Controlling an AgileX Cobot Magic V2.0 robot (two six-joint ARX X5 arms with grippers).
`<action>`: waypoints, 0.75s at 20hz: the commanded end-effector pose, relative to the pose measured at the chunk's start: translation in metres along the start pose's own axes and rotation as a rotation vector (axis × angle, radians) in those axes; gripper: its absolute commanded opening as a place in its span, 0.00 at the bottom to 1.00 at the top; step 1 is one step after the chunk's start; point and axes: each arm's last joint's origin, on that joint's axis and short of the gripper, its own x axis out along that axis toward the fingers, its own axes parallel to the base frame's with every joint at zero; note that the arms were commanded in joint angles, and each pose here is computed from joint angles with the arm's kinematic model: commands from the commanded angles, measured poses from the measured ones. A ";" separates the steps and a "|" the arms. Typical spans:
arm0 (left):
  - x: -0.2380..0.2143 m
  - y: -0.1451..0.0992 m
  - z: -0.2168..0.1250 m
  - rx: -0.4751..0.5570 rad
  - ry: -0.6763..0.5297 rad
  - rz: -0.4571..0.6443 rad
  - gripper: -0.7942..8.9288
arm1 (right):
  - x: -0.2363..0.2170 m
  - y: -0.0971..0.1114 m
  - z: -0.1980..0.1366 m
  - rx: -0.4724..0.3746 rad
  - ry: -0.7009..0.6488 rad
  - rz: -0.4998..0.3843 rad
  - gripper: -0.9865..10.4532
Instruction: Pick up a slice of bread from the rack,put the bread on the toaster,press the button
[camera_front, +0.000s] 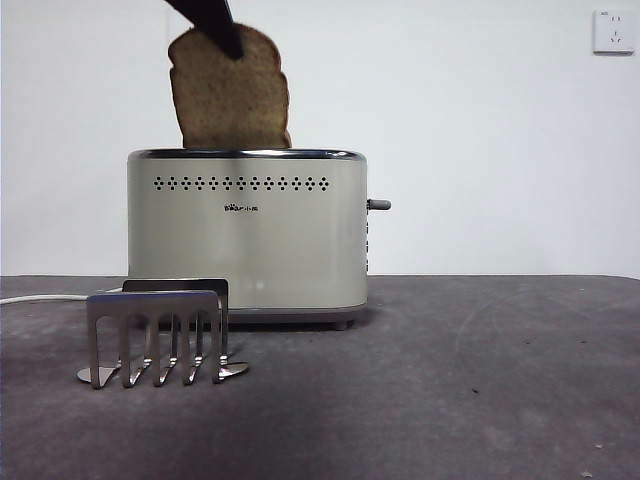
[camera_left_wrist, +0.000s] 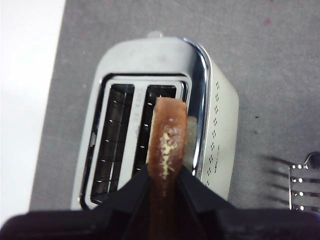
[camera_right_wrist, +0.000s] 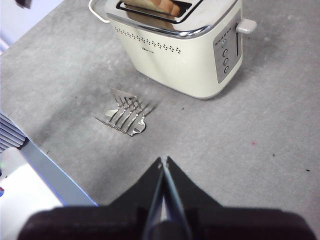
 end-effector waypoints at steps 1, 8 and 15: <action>0.010 0.001 -0.002 0.007 0.005 -0.022 0.07 | 0.001 -0.001 0.001 -0.012 -0.004 0.005 0.08; 0.040 0.012 -0.011 -0.040 0.017 -0.007 0.08 | 0.004 -0.003 0.002 -0.011 -0.003 0.005 0.08; 0.043 0.021 -0.007 -0.123 -0.030 0.072 0.41 | 0.006 -0.006 0.010 -0.046 -0.054 -0.007 0.08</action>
